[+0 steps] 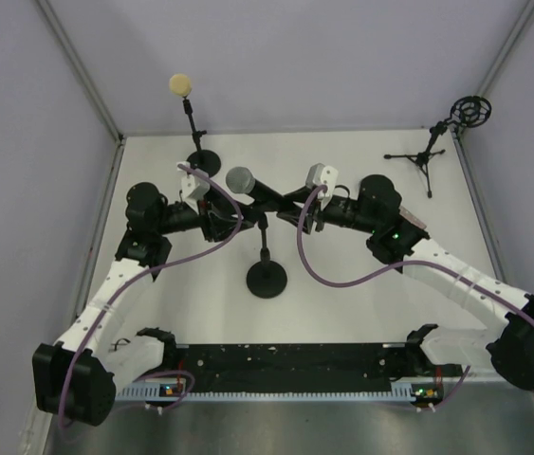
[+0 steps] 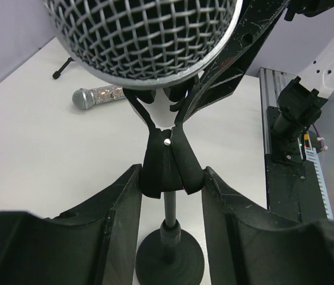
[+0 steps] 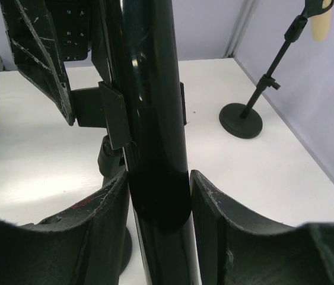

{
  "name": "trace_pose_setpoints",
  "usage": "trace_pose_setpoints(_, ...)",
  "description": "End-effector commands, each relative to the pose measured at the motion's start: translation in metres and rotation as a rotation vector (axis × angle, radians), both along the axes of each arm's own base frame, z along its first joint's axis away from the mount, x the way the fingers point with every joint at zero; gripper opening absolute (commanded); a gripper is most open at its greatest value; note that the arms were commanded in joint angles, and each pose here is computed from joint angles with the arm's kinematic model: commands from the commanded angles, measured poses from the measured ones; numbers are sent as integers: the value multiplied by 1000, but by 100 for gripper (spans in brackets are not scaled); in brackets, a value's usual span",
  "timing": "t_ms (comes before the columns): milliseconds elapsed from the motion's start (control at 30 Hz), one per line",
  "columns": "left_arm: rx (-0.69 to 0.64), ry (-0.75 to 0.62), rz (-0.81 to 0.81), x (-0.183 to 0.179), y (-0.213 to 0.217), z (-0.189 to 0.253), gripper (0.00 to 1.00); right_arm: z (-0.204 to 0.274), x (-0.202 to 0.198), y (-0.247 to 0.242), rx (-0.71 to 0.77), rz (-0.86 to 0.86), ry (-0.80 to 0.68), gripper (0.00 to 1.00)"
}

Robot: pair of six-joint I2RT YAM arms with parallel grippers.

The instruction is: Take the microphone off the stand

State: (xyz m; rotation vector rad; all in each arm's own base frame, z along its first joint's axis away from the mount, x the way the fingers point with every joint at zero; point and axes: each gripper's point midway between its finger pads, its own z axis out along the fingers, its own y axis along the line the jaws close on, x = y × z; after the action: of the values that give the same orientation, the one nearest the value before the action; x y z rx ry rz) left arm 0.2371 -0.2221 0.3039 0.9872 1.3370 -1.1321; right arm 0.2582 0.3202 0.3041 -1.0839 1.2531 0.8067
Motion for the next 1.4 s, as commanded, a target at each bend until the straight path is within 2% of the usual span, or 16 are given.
trace_pose_setpoints(0,-19,-69,-28,-10,2,13,46,24,-8,0,59,14,-59,44)
trace_pose_setpoints(167,-20,-69,-28,-11,3,11,43,26,-7,-1,65,4,-66,43)
trace_pose_setpoints(433,-20,-74,-35,-15,4,9,46,24,-8,-1,69,8,-64,43)
trace_pose_setpoints(500,-21,-72,-36,-14,4,8,42,25,-9,-1,70,13,-67,43)
trace_pose_setpoints(600,-23,-72,-39,-15,4,9,42,21,-9,0,65,16,-59,43)
trace_pose_setpoints(667,-25,-73,-42,-16,4,9,46,21,-9,1,65,21,-61,43)
trace_pose_setpoints(767,-30,-71,-48,-17,4,10,63,22,-10,1,66,24,-62,43)
trace_pose_setpoints(800,-32,-74,-50,-17,4,12,65,21,-10,1,64,24,-60,43)
trace_pose_setpoints(1367,-46,-71,-46,-12,2,14,69,24,-14,2,71,45,-60,43)
